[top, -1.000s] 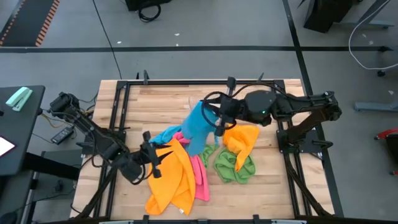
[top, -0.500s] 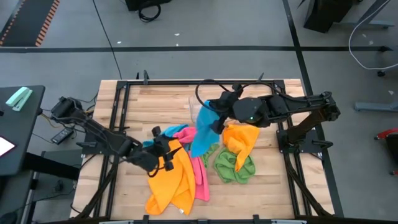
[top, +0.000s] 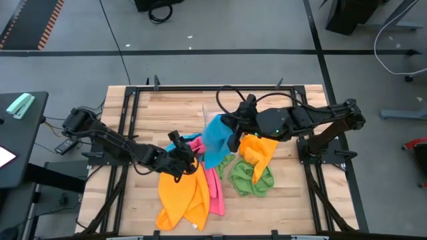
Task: Fold microfiber towels
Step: Fold the bottom blue microfiber cloth
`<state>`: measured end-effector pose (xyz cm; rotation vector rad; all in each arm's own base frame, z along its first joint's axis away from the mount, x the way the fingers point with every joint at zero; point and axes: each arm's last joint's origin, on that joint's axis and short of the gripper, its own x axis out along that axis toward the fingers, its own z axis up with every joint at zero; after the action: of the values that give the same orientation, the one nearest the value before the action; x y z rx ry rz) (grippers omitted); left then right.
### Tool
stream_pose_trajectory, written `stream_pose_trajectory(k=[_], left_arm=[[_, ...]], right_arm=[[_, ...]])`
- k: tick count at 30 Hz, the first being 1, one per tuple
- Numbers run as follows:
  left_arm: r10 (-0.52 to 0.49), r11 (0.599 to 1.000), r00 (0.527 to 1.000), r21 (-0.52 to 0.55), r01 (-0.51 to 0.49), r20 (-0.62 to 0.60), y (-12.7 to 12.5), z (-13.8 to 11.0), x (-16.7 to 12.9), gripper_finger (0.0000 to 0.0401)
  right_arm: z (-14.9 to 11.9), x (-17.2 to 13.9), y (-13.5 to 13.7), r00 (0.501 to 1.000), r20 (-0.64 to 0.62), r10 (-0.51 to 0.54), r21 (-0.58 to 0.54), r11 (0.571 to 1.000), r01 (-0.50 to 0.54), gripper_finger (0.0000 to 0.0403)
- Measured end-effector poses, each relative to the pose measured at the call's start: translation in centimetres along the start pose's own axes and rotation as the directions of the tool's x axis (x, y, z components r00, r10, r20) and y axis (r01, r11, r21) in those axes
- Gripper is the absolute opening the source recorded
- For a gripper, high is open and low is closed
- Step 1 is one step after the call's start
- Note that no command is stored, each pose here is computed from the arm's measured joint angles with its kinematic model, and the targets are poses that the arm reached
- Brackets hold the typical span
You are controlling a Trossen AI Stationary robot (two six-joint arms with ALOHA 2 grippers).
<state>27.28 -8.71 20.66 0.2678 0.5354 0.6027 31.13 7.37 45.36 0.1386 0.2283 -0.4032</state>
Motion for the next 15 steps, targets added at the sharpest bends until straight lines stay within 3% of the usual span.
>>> stream_pose_trajectory(k=[10,15], left_arm=[[0.167,0.982,0.982,0.074,-0.174,0.093,-0.9,0.6,1.0,0.0241],[0.173,0.977,0.977,0.1,-0.186,0.126,-1.3,0.9,0.5,0.0233]], right_arm=[[0.5,-0.2,0.4,0.998,0.05,0.024,0.015,1.0,-0.024,0.0008],[0.5,-0.2,0.4,0.998,0.049,0.023,0.004,1.0,-0.024,0.0008]])
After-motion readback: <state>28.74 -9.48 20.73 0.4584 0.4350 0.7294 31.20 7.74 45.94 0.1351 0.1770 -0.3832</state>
